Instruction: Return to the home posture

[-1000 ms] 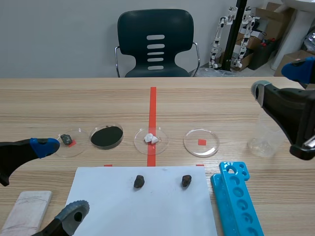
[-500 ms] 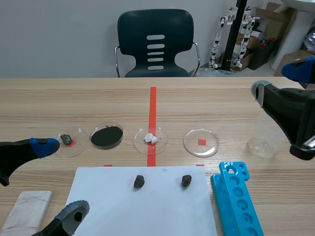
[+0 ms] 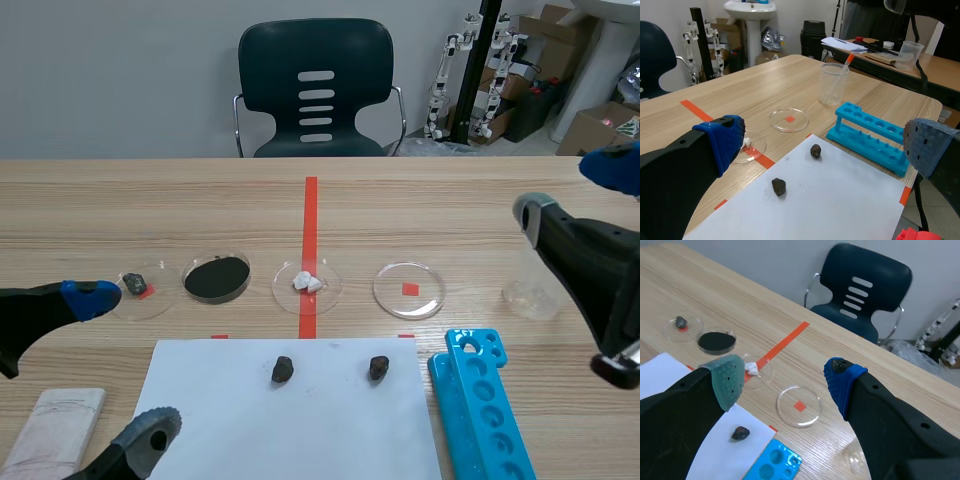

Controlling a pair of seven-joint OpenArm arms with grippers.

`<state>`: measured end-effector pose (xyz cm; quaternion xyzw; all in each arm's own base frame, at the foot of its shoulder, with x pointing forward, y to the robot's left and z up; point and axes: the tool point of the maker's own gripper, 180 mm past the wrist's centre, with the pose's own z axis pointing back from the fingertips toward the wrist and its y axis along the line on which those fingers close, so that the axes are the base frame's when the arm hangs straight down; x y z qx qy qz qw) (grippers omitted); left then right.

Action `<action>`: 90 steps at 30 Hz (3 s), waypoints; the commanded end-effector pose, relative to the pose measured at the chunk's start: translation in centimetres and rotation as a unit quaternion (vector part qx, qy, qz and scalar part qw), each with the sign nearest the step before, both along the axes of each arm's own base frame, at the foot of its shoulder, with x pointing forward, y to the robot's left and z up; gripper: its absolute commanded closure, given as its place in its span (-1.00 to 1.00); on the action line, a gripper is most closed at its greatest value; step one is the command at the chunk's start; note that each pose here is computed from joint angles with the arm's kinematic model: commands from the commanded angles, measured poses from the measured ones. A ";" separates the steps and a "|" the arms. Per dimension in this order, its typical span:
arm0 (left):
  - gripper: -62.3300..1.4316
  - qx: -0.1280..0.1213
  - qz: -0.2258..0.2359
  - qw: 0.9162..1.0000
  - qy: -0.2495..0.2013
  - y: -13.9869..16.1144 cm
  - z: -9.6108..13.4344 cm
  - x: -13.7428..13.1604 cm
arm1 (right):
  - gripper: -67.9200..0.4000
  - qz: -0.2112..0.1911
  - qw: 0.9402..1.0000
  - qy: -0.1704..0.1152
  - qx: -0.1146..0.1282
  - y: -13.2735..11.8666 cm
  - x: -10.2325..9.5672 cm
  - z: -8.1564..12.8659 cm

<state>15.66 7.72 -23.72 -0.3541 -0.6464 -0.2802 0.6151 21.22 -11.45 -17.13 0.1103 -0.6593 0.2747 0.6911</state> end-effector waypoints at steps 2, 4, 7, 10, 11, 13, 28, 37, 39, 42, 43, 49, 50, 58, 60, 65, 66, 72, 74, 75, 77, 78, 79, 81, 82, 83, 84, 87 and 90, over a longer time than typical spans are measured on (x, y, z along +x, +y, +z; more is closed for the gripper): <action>-1.00 -0.016 0.004 1.000 -0.009 -0.1 0.8 0.2 | -0.04 0.021 0.999 -0.025 0.011 1.1 -0.7 1.7; -1.00 -0.017 0.005 1.000 -0.011 -0.1 0.9 0.3 | -0.04 0.029 0.999 -0.030 0.014 1.5 -1.3 1.9; -1.00 -0.012 0.012 1.000 -0.018 0.3 1.1 0.6 | -0.04 0.046 0.998 -0.026 0.016 2.0 -2.2 1.7; -1.00 -0.007 0.017 1.000 -0.025 0.7 1.3 1.0 | -0.04 0.057 0.998 -0.020 0.015 2.4 -2.9 1.4; -1.00 -0.005 0.020 0.999 -0.028 0.9 1.4 1.2 | -0.04 0.060 0.998 -0.022 0.015 2.4 -3.1 1.4; -1.00 0.000 0.026 0.999 -0.035 1.3 1.6 1.5 | -0.04 0.063 0.997 -0.028 0.019 2.5 -3.3 1.6; -1.00 0.087 0.048 0.994 -0.045 2.3 0.8 3.2 | -0.04 0.063 0.997 -0.028 0.021 2.5 -3.3 1.6; -1.00 0.081 0.043 0.993 -0.073 1.5 2.5 3.4 | -0.04 0.064 0.997 -0.029 0.021 2.5 -3.3 1.6; -1.00 0.084 0.041 0.993 -0.074 1.5 2.5 3.4 | -0.04 0.064 0.997 -0.029 0.021 2.5 -3.3 1.6; -1.00 0.083 0.041 0.993 -0.075 1.5 2.5 3.4 | -0.04 0.064 0.997 -0.029 0.021 2.5 -3.3 1.6; -1.00 0.083 0.040 0.993 -0.077 1.5 2.6 3.3 | -0.04 0.064 0.997 -0.029 0.021 2.5 -3.3 1.6; -1.00 0.083 0.039 0.993 -0.078 1.4 2.6 3.3 | -0.04 0.064 0.997 -0.029 0.021 2.5 -3.3 1.6; -1.00 0.083 0.039 0.993 -0.078 1.4 2.6 3.3 | -0.04 0.064 0.997 -0.029 0.021 2.5 -3.3 1.6; -1.00 0.083 0.039 0.993 -0.078 1.4 2.6 3.3 | -0.04 0.063 0.997 -0.029 0.021 2.5 -3.3 1.6; -1.00 0.083 0.039 0.993 -0.078 1.5 2.6 3.3 | -0.04 0.063 0.997 -0.029 0.021 2.5 -3.3 1.6; -1.00 0.083 0.039 0.993 -0.078 1.5 2.6 3.3 | -0.04 0.063 0.997 -0.029 0.021 2.5 -3.3 1.6; -1.00 0.083 0.039 0.993 -0.078 1.5 2.6 3.3 | -0.04 0.063 0.997 -0.029 0.021 2.5 -3.3 1.6; -1.00 0.083 0.039 0.993 -0.078 1.5 2.6 3.3 | -0.04 0.063 0.997 -0.029 0.021 2.5 -3.3 1.6; -1.00 0.083 0.039 0.993 -0.078 1.5 2.6 3.3 | -0.04 0.063 0.997 -0.029 0.021 2.5 -3.3 1.6; -1.00 0.083 0.039 0.993 -0.078 1.5 2.6 3.3 | -0.04 0.063 0.997 -0.029 0.021 2.5 -3.3 1.6; -1.00 0.083 0.039 0.993 -0.078 1.5 2.6 3.3 | -0.04 0.063 0.997 -0.029 0.021 2.5 -3.3 1.6; -1.00 0.083 0.039 0.993 -0.078 1.5 2.6 3.3 | -0.04 0.063 0.997 -0.029 0.021 2.5 -3.3 1.6; -1.00 0.083 0.039 0.993 -0.078 1.4 2.5 3.3 | -0.04 0.063 0.997 -0.029 0.021 2.5 -3.3 1.6; -1.00 0.085 0.039 0.993 -0.076 1.5 2.5 3.3 | -0.03 0.063 0.997 -0.029 0.021 2.5 -3.3 1.6; -1.00 0.085 0.039 0.993 -0.077 1.5 2.5 3.3 | -0.04 0.063 0.997 -0.029 0.021 2.5 -3.3 1.6; -1.00 0.085 0.039 0.993 -0.077 1.5 2.5 3.3 | -0.04 0.063 0.997 -0.029 0.021 2.5 -3.3 1.6; -1.00 0.085 0.039 0.993 -0.077 1.5 2.5 3.3 | -0.04 0.063 0.997 -0.029 0.021 2.5 -3.3 1.6; -1.00 0.085 0.039 0.993 -0.077 1.5 2.5 3.3 | -0.04 0.063 0.997 -0.029 0.021 2.5 -3.3 1.6; -1.00 0.086 0.039 0.993 -0.076 1.5 2.4 3.3 | -0.04 0.063 0.997 -0.029 0.021 2.5 -3.3 1.6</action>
